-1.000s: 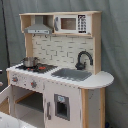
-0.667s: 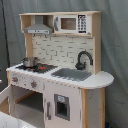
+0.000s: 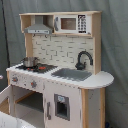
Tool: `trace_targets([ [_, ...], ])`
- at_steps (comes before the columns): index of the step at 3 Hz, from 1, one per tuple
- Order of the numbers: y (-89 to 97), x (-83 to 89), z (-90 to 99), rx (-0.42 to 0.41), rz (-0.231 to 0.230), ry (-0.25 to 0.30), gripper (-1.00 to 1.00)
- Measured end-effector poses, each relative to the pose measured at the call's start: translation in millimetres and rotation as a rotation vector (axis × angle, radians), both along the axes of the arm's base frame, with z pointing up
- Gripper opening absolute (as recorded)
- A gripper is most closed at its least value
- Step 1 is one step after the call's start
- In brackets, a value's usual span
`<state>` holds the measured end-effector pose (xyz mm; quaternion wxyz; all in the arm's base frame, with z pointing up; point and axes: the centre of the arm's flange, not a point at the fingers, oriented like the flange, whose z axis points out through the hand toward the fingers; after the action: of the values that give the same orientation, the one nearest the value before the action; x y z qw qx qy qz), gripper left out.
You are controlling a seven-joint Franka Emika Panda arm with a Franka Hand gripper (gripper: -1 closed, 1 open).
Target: Play with the kitchen
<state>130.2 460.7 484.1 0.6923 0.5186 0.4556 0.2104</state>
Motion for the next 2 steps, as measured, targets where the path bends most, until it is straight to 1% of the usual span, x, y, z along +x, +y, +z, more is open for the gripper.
trace_targets([
  [1, -3.0, 13.3, -14.2, -0.070, 0.042, -0.033, 1.00],
  [2, -12.6, 28.3, -32.9, -0.103, 0.087, -0.048, 1.00],
])
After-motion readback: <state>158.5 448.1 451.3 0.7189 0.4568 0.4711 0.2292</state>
